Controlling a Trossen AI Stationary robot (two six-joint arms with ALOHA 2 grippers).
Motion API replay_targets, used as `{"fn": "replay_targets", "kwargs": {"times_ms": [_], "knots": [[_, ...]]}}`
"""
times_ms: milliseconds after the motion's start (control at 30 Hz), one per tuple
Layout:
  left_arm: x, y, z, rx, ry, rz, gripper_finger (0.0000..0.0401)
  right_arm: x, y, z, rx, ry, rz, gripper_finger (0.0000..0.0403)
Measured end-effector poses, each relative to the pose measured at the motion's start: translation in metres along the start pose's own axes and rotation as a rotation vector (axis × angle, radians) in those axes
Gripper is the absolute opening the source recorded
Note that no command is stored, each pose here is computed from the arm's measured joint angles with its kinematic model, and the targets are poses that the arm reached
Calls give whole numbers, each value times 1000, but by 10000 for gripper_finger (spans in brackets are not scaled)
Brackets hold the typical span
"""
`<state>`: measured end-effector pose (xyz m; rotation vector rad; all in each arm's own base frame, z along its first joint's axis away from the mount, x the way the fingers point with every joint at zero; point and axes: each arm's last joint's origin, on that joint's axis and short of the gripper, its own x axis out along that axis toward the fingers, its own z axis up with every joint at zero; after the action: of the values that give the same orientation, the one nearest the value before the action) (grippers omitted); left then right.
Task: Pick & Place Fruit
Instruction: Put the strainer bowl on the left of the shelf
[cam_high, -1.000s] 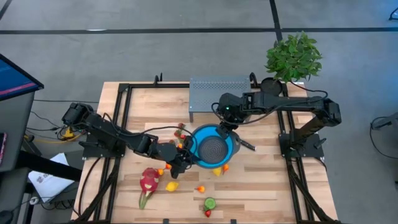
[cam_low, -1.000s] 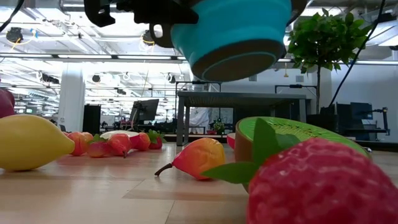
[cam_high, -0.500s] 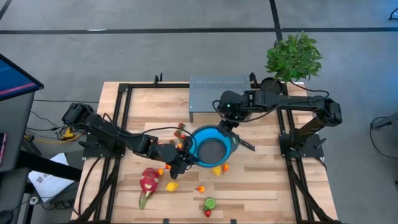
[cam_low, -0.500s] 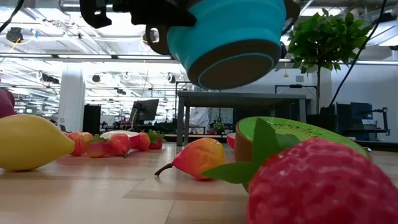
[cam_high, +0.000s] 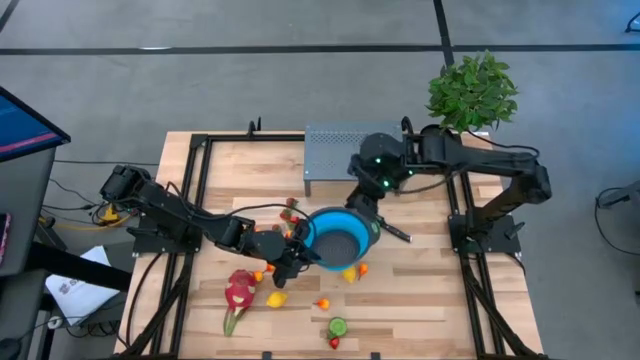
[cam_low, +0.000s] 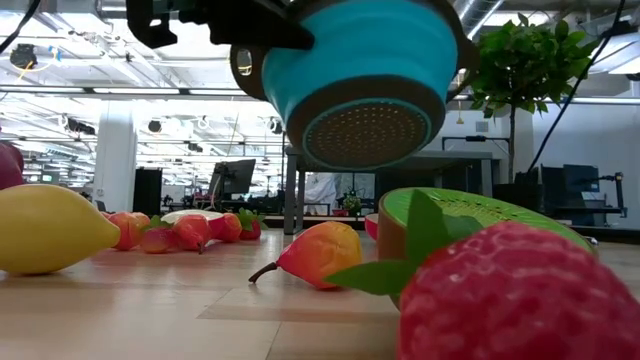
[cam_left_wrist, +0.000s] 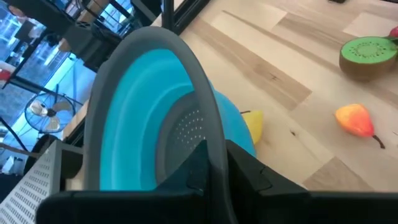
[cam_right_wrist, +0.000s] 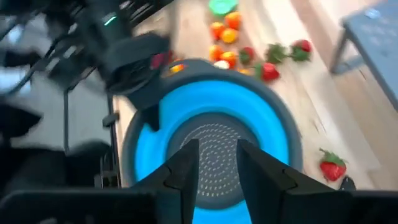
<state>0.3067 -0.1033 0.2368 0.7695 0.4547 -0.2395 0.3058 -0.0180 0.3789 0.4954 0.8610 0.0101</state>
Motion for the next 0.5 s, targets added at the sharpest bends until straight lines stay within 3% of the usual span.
{"fn": "replay_targets", "kwargs": {"times_ms": [267, 500], "knots": [[0, 1, -1, -13, 16, 23, 21, -8, 18, -17, -193, 21, 4, 8], [1, 7, -4, -46, 28, 39, 21, -28, 25, -42, -270, -41, -48, 4]]}}
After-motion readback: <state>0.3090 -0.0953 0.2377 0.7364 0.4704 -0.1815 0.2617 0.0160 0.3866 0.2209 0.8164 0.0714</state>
